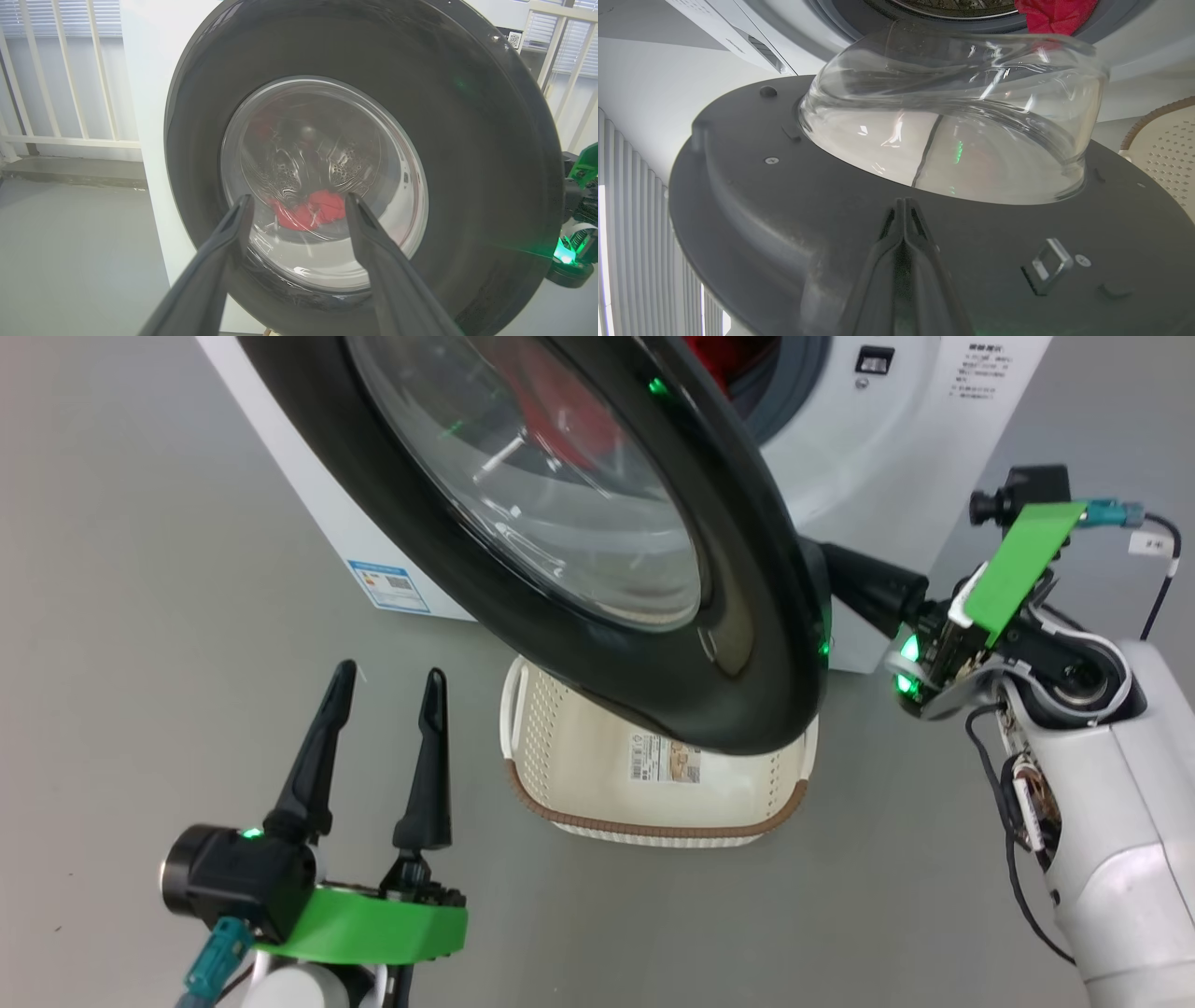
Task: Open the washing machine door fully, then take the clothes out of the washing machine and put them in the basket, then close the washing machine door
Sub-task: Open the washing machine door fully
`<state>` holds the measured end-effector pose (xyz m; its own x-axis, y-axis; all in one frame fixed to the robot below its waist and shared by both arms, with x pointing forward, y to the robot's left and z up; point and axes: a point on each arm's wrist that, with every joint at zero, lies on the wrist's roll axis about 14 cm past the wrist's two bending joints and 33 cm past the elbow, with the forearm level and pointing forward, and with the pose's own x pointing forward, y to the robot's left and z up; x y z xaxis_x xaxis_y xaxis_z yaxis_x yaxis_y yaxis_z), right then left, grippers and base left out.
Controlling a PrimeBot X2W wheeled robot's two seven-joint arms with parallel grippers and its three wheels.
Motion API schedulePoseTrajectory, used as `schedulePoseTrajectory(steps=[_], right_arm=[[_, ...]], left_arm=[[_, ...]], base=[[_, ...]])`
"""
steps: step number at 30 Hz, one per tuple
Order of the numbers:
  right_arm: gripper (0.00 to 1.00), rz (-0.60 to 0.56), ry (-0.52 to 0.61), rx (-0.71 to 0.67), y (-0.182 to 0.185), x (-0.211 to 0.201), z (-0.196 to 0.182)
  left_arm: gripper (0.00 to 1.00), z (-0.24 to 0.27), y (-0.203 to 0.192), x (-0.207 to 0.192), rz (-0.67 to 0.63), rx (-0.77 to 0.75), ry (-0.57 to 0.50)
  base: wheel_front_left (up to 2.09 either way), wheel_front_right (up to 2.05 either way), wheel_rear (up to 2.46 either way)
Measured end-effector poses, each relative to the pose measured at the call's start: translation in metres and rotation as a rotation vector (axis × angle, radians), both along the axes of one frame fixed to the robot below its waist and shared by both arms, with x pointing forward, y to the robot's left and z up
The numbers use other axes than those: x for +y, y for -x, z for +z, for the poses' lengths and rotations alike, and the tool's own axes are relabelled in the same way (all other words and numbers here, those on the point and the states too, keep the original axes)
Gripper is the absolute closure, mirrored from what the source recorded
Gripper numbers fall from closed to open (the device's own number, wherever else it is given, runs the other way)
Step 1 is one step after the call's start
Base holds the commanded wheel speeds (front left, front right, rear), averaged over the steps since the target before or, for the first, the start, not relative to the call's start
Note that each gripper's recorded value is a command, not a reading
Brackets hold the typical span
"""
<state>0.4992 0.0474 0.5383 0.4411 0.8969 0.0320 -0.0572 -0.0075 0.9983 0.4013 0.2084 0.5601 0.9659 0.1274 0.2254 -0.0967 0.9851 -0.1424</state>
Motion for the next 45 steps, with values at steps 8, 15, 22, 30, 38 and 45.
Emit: schedulePoseTrajectory(steps=[8, 15, 22, 30, 38, 45], right_arm=[[1.00, 0.077, -0.005, 0.005, 0.031, 0.017, 0.000], [1.00, 0.154, -0.003, 0.004, 0.056, 0.036, -0.001], [1.00, 0.248, -0.011, 0.000, 0.082, 0.061, 0.003], [1.00, 0.349, -0.016, -0.003, 0.108, 0.087, 0.006], [1.00, 0.448, -0.024, 0.010, 0.134, 0.111, 0.006], [1.00, 0.523, -0.029, 0.021, 0.153, 0.126, 0.005]], left_arm=[[0.00, 0.006, 0.023, 0.013, 0.052, -0.007, 0.001], [0.00, 0.011, 0.043, 0.028, 0.104, -0.013, 0.004], [0.00, 0.017, 0.063, 0.042, 0.152, -0.023, 0.008], [0.00, 0.021, 0.084, 0.057, 0.213, -0.030, 0.004], [0.00, 0.024, 0.103, 0.072, 0.274, -0.037, 0.012], [0.00, 0.020, 0.117, 0.081, 0.318, -0.024, 0.009]], base=[[0.00, 0.00, 0.00], [0.00, 0.00, 0.00], [0.00, 0.00, 0.00], [0.00, 0.00, 0.00], [0.00, 0.00, 0.00], [0.00, 0.00, 0.00]])
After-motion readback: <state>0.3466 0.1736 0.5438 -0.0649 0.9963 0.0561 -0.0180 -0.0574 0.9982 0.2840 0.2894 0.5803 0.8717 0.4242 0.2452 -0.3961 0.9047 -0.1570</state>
